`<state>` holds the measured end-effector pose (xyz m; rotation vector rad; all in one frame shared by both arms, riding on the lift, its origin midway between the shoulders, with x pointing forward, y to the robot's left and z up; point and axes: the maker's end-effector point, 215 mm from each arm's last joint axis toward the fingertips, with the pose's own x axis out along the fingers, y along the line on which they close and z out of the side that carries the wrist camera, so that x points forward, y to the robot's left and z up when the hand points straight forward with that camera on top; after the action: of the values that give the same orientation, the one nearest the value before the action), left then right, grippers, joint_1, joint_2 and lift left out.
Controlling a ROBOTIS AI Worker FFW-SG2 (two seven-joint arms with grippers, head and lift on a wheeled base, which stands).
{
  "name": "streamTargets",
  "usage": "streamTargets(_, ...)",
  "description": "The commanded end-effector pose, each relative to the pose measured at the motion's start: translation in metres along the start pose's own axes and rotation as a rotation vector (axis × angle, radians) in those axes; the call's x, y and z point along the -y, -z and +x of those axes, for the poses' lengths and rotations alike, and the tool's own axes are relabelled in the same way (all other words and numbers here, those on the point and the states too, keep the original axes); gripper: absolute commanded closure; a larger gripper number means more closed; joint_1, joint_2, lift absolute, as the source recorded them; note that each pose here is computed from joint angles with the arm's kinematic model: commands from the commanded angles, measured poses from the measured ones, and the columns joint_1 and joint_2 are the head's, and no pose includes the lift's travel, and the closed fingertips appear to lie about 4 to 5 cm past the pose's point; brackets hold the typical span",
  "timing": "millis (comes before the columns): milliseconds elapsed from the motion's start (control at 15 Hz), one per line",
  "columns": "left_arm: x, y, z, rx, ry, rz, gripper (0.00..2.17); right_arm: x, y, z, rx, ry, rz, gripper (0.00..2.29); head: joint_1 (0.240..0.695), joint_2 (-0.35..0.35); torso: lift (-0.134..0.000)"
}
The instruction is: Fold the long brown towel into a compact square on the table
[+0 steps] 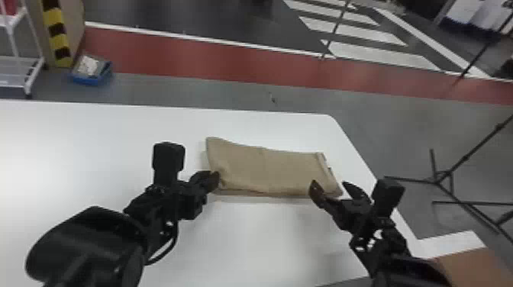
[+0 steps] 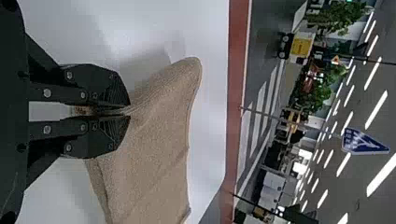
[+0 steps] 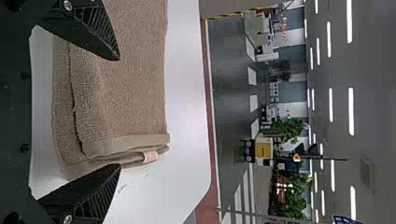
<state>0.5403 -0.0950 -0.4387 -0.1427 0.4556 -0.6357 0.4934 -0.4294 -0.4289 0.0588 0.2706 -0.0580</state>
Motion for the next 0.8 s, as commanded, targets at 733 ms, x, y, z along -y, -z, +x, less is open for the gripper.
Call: streamTargets(733, -0.189, -0.006, -0.147, 0.059, -0.374, -0.035, 1.80, -0.059, 0.003, 0.017, -0.022, -0.096, -0.011, 0.07, 0.695, -0.329, -0.123)
